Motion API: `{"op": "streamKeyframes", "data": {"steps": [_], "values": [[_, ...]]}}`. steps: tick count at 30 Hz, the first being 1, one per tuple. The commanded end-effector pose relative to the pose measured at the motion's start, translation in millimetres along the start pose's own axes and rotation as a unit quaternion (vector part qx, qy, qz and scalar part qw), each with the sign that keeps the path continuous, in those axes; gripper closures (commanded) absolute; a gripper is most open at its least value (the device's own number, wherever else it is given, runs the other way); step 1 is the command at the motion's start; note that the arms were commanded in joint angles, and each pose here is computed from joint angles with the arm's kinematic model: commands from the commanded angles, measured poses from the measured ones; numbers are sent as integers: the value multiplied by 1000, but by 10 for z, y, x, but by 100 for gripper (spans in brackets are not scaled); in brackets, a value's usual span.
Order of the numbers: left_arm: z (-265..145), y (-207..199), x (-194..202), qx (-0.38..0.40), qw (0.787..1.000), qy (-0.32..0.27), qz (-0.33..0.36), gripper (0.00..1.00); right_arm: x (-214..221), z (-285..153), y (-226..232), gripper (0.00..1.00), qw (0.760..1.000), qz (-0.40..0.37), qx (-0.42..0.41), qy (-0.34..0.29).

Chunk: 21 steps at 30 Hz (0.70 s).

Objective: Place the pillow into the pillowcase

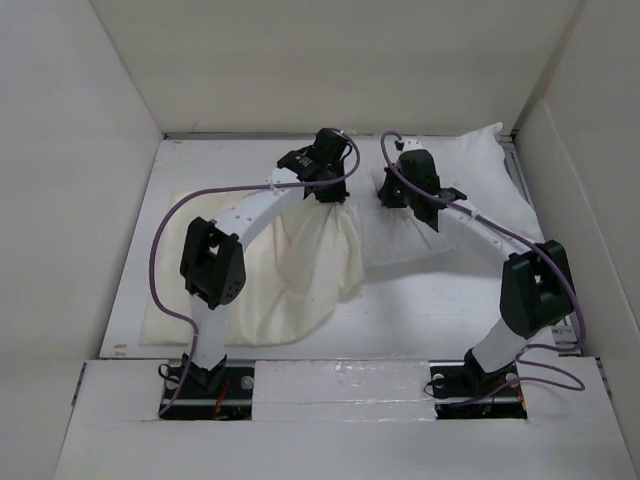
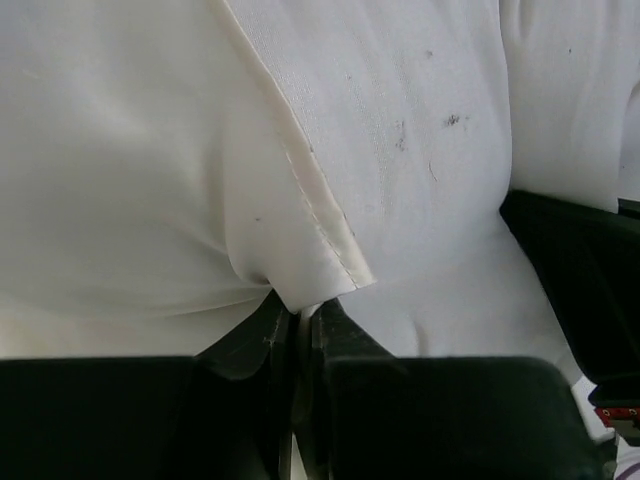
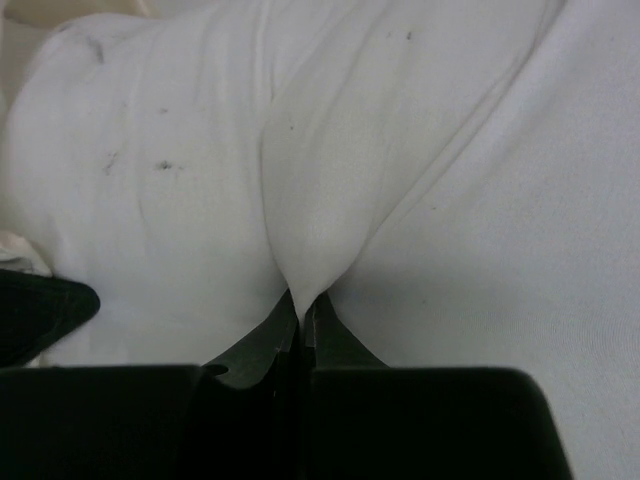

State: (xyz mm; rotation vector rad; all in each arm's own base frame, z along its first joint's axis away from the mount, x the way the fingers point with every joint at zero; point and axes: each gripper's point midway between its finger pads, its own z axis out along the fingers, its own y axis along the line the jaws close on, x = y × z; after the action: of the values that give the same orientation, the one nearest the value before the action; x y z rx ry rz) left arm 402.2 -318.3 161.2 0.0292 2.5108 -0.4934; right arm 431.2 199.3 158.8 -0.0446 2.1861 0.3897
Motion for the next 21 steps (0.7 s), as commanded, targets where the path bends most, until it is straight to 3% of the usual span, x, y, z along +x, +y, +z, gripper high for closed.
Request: {"op": "streamKeyframes", "data": {"steps": [1,6,7,13,17,21], "values": [[-385,-326,-325,33,999,-36,21,100,182,-267,631,100,986,-20,-157,41],[-587,-619,-644,112,992,-7,60,97,-270,-826,936,100,974,-15,-222,-27],[-733,-707,-828,138,987,-29,72,97,-386,-933,973,100,972,-17,-229,-44],[-587,-556,-661,160,985,11,63,99,-645,-1574,1272,100,953,-33,-280,-108],[-414,-802,-243,152,981,48,109,100,-717,-1534,1175,100,965,-9,-218,-145],[-200,-768,20,126,984,68,108,100,-495,-1127,972,100,982,6,-156,-111]]}}
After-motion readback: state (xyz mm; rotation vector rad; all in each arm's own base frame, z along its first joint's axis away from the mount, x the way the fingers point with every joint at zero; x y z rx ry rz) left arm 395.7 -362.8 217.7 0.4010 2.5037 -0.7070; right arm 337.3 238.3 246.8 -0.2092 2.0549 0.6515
